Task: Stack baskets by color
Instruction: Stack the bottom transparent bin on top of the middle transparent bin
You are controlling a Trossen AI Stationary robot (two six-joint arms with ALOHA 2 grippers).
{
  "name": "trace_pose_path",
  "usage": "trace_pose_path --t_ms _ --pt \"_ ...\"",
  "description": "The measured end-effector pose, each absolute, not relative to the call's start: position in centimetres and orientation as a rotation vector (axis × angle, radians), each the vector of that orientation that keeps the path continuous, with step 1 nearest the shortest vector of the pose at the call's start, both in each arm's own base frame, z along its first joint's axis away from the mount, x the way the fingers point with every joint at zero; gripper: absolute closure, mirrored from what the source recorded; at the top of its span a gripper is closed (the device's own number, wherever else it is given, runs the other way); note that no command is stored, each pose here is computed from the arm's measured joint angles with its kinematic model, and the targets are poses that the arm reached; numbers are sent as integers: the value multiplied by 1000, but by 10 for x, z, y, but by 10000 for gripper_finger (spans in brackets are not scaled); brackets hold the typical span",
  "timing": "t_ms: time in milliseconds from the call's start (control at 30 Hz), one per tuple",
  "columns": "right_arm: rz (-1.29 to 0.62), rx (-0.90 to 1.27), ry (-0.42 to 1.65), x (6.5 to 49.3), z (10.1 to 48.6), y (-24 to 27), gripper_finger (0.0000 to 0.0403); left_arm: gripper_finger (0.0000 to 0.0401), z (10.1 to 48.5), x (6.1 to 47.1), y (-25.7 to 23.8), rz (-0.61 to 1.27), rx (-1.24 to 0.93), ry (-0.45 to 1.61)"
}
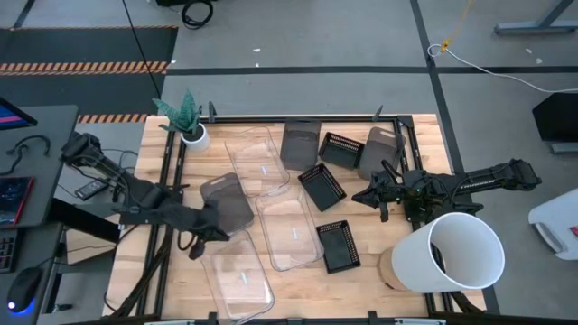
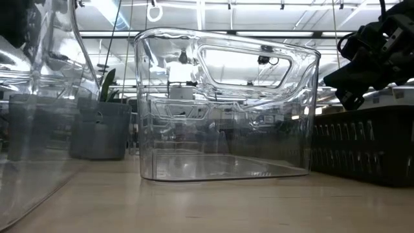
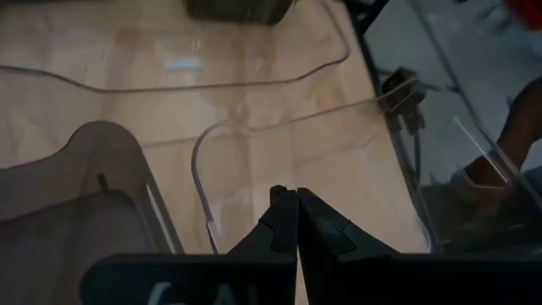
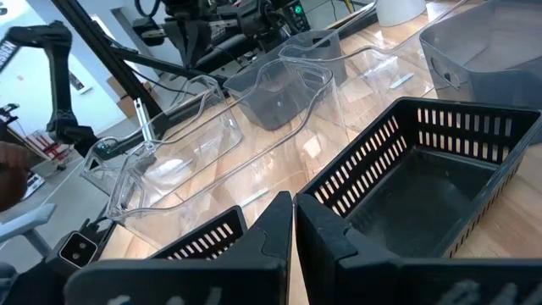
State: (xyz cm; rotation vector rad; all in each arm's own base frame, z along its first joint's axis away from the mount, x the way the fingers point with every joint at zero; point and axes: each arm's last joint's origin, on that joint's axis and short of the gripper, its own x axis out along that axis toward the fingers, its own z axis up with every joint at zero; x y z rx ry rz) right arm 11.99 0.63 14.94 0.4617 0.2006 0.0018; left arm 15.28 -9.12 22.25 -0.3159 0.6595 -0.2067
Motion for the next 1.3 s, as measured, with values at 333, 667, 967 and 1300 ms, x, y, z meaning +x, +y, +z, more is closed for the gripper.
trace_pose_path --t_ms 333,667,967,1300 --pt "2 462 199 120 150 6 380 397 255 183 -128 -114 -355 790" --pt "4 462 193 120 150 6 380 397 262 218 -168 -46 -305 859" --pt "4 462 193 120 150 6 380 383 246 242 -159 16 -253 887" --pt "4 462 193 120 150 6 380 375 274 229 -149 202 -298 1072"
